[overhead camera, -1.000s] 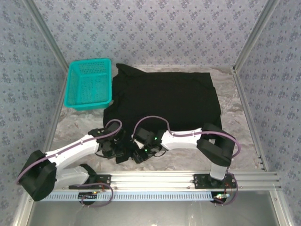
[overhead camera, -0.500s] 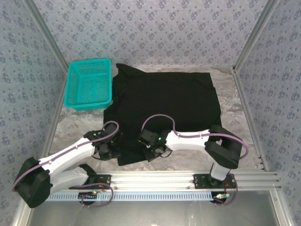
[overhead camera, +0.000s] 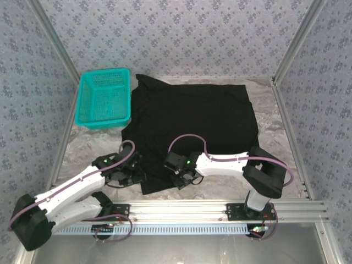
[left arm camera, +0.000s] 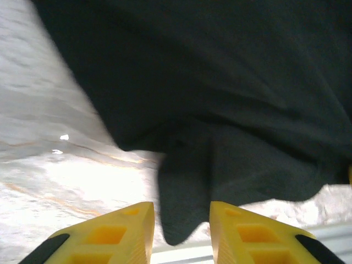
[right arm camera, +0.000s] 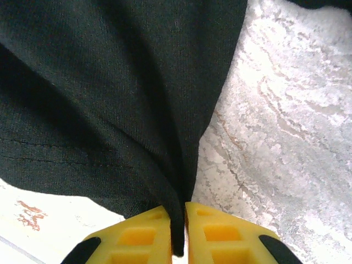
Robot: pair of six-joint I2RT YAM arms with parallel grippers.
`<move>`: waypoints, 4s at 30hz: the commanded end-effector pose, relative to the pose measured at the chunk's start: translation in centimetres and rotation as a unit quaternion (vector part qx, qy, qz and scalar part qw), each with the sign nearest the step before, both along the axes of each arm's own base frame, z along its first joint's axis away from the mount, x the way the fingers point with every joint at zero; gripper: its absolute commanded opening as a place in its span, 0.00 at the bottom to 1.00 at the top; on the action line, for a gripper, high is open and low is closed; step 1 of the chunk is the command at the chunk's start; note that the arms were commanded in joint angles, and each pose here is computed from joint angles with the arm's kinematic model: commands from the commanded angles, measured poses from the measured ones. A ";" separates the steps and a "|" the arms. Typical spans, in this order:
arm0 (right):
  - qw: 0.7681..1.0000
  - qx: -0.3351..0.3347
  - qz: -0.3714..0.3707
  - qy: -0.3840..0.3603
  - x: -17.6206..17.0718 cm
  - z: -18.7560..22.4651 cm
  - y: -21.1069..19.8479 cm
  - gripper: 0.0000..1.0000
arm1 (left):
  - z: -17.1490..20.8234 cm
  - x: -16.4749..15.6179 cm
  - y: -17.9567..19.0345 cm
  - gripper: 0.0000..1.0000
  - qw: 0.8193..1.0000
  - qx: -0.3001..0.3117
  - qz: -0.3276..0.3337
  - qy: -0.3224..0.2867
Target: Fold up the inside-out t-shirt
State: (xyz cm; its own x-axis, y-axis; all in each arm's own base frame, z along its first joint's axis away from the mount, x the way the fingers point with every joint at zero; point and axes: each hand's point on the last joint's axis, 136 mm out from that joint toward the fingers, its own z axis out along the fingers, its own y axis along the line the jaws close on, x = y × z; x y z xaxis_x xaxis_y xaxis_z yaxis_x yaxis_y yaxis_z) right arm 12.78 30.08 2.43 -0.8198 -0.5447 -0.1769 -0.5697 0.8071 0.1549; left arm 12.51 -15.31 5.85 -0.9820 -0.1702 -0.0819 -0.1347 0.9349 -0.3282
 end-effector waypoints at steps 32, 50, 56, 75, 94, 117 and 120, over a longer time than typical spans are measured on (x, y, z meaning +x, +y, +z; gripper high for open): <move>1.000 -0.011 0.008 -0.008 0.2 0.5 -0.8 0.15 | -2.8 -1.3 -0.9 0.00 0.996 0.053 -0.043 0.062; 0.996 0.055 0.070 0.015 -1.2 3.0 1.1 0.19 | -1.2 -5.8 5.7 0.02 0.989 0.102 0.051 0.092; 0.992 0.094 0.083 0.026 -1.3 4.7 1.9 0.32 | 0.5 -4.4 6.1 0.43 0.990 0.120 0.044 0.055; 0.985 0.079 -0.117 -0.097 10.9 11.8 -9.9 0.44 | 2.6 -1.5 -7.9 0.52 0.940 0.049 -0.307 -0.139; 0.977 0.118 -0.159 -0.076 11.3 12.4 -12.4 0.44 | -3.2 -3.6 -9.5 0.54 0.869 0.154 -0.458 -0.108; 0.972 0.082 -0.203 -0.087 11.6 13.1 -15.5 0.44 | -3.8 -2.1 -9.0 0.00 0.882 0.142 -0.444 -0.062; 0.965 0.047 -0.250 -0.072 11.2 12.3 -17.6 0.44 | -2.8 -1.3 -9.3 0.00 0.888 0.119 -0.438 -0.065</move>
